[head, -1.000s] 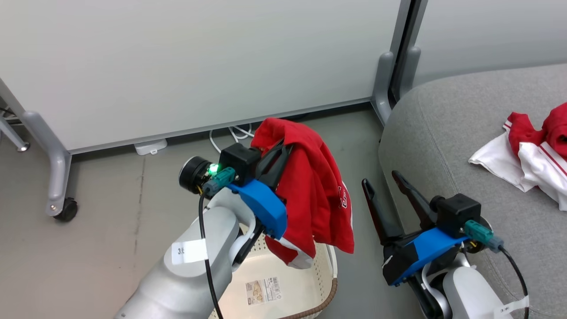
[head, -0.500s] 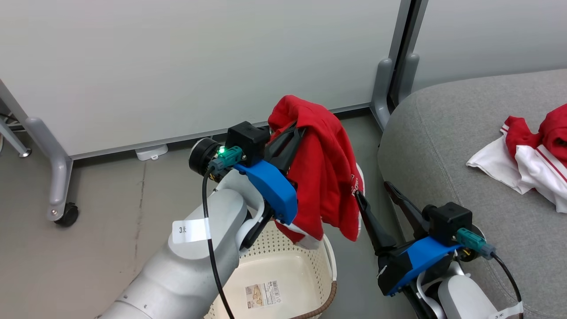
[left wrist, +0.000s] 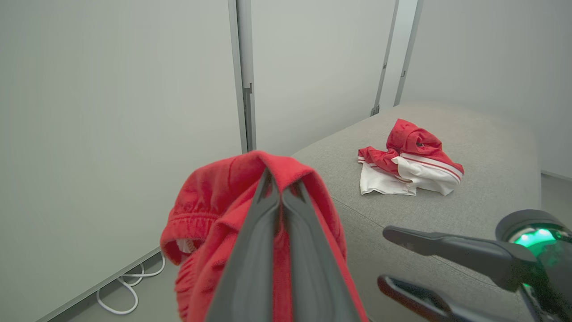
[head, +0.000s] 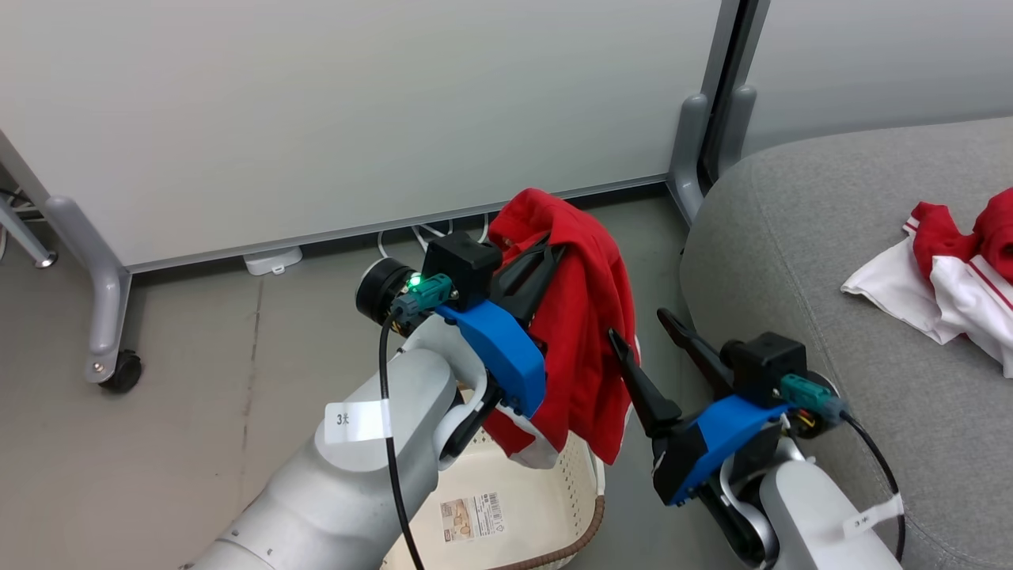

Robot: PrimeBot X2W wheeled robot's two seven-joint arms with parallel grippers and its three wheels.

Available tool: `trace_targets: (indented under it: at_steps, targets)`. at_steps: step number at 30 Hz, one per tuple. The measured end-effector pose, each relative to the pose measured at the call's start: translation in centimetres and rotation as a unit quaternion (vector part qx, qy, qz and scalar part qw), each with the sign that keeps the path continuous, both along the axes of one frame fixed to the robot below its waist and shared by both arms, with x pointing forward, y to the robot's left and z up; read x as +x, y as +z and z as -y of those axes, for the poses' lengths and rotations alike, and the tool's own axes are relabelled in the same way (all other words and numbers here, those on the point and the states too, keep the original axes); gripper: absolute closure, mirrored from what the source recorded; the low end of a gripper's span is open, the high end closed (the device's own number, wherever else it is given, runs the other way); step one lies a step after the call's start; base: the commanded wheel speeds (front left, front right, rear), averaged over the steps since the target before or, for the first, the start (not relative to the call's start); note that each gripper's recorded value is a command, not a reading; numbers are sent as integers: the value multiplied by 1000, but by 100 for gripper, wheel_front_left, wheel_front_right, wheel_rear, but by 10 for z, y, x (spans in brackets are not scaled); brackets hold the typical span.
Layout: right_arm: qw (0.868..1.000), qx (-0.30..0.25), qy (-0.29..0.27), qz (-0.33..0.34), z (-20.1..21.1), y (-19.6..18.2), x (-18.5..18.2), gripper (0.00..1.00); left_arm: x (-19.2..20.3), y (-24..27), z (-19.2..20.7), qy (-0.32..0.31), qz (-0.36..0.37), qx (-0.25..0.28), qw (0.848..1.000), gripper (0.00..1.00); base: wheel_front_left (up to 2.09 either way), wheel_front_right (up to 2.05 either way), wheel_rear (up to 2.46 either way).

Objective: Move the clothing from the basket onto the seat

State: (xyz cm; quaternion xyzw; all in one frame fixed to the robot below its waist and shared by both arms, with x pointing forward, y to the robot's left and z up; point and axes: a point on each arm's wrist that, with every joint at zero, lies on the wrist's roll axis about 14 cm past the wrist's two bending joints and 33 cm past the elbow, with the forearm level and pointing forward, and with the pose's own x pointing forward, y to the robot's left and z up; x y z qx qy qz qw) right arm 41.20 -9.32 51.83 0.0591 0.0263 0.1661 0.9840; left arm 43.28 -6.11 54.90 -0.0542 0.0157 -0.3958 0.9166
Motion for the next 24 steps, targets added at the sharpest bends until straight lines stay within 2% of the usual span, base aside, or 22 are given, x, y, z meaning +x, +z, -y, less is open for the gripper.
trace_targets:
  at_steps: [8, 15, 24]
  targets:
    - [1000, -6, 14, -11, -7, 1, 29, 0, 0, -6, 0, -3, -9, -3, 1000, 100, 0, 0, 0]
    - [998, -28, 37, -37, -22, -11, 43, 0, -3, -13, 2, -11, -18, -1, 1000, 100, 0, 0, 0]
    - [998, -45, 38, -35, -24, -12, 60, 0, -5, -15, 2, -17, -21, -1, 1000, 100, 0, 0, 0]
